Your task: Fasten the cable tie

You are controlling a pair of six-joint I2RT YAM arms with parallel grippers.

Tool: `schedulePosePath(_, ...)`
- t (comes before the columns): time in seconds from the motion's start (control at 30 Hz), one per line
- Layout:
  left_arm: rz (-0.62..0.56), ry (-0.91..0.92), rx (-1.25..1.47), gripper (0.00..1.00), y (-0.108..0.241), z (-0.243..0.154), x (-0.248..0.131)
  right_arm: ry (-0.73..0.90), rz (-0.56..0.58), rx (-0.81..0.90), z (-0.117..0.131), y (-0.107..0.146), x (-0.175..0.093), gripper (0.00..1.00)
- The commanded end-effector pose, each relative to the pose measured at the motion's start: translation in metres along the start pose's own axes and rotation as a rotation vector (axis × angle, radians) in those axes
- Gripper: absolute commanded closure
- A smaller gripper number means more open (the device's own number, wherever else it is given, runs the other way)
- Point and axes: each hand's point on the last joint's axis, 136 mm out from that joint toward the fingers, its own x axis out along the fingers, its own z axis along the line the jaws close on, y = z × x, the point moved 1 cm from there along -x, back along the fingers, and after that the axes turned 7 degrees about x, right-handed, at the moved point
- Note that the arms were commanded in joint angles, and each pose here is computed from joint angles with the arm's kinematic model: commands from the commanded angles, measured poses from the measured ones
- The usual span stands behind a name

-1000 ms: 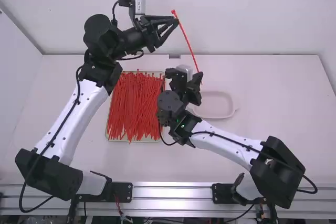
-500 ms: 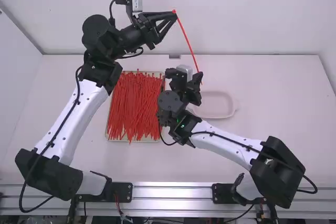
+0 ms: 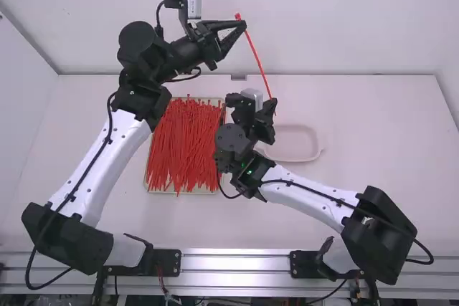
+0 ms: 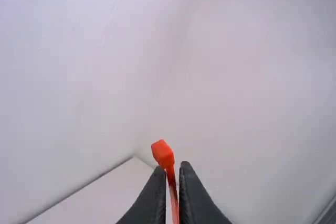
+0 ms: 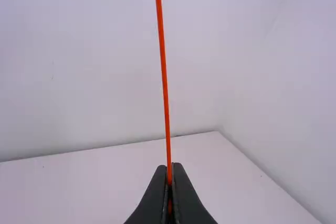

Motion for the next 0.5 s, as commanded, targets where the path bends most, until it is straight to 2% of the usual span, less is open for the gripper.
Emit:
schedulePosePath(0.0,-0.015,0.012,0.009,0.94,-0.0079,-0.0085,-0.0002,0.003,0.001,0.069,-0.0081,-0.0162,-0.0013,1.00)
schedulePosePath(0.47,-0.014,0.012,0.027,0.98,-0.0079,-0.0086,-0.0002,-0.002,-0.001,0.071,-0.0075,-0.0167,-0.0015,1.00)
